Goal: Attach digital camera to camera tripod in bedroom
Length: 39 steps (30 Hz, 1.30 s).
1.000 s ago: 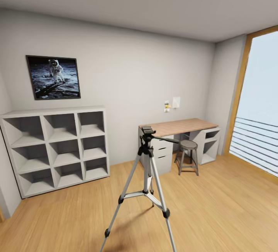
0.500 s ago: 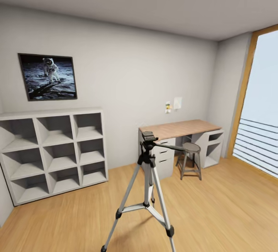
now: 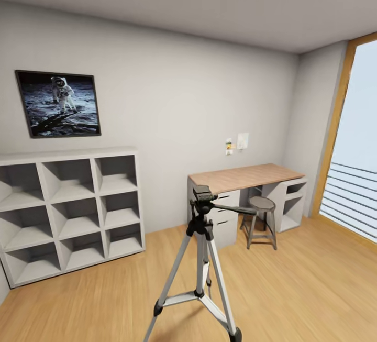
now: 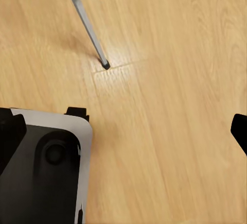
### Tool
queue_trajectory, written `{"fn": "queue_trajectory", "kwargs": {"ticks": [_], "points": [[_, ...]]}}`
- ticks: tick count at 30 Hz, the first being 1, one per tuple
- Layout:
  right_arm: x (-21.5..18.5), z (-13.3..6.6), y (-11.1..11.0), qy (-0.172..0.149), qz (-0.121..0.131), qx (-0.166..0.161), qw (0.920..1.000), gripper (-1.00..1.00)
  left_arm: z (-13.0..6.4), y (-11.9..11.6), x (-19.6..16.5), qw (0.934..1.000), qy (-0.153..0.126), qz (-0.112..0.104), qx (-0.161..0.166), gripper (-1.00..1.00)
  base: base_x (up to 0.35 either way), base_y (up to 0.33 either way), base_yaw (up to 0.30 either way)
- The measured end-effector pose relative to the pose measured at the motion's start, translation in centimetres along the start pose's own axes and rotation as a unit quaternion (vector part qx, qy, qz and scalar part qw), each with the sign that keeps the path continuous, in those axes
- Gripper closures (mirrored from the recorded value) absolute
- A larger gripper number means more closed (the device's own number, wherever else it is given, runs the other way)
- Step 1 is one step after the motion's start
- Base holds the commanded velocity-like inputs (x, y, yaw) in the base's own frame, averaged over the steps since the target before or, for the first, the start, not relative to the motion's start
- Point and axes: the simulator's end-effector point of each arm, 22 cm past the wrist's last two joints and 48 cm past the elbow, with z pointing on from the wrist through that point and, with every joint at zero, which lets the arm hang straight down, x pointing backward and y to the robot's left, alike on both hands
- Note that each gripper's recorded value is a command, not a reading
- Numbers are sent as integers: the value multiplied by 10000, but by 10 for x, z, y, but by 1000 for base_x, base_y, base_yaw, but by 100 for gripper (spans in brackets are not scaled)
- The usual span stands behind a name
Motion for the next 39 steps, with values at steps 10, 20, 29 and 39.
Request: {"fn": "queue_trajectory", "kwargs": {"ticks": [10,20,29,39], "points": [[0,0,0,4,0,0,10000,-100,0,0,0,10000,1,-3,-6,100,60,0,0],[0,0,0,2,-1,2,10000,-100,0,0,0,10000,3,-7,-8,100,3,-174,0],[0,0,-1,9,-1,7,10000,-100,0,0,0,10000,2,-16,-9,100,0,-251,0],[0,0,0,8,-14,0,10000,-100,0,0,0,10000,1,-16,-10,100,0,-48,1]]}}
